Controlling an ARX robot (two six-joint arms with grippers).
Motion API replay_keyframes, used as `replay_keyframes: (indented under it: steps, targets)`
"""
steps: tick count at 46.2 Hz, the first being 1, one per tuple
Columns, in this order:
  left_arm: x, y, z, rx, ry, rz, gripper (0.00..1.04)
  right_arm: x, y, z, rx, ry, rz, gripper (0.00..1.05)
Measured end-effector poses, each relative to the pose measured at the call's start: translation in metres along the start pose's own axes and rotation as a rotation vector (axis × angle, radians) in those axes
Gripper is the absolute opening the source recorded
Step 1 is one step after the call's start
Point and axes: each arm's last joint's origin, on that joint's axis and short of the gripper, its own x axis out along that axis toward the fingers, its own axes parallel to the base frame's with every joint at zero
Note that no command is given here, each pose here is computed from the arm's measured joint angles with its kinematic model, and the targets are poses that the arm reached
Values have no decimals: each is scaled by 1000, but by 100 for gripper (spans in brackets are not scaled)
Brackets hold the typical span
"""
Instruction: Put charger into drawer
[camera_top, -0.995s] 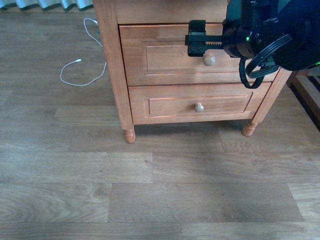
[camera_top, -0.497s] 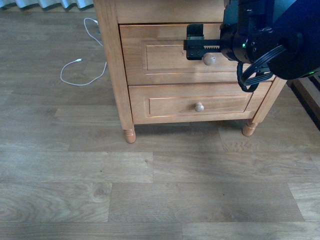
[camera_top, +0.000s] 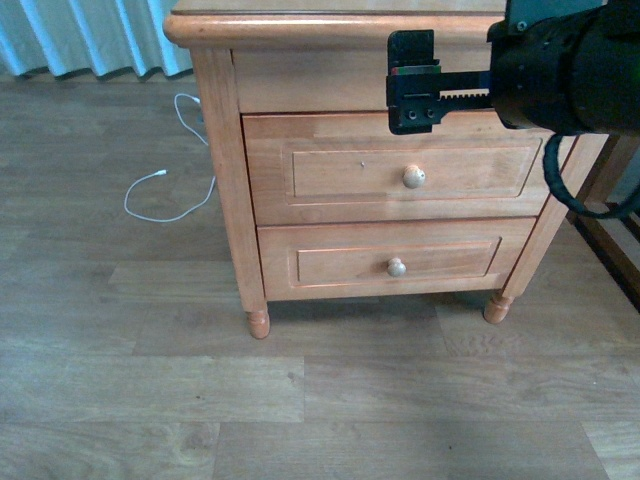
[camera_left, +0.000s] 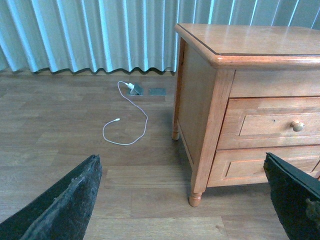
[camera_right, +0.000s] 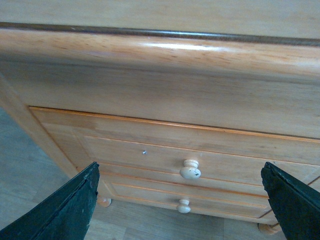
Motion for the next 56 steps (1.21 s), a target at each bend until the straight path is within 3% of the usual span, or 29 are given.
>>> replay_keyframes:
  steps: [20, 42, 56]
  targets:
    - [0, 0, 0, 0, 0, 0, 99, -118, -5, 35, -15, -86, 29, 96]
    - [0, 0, 0, 0, 0, 0, 99, -215, -13, 20, 57, -128, 31, 96]
    - [0, 0, 0, 0, 0, 0, 99, -229, -19, 17, 104, -148, 13, 96]
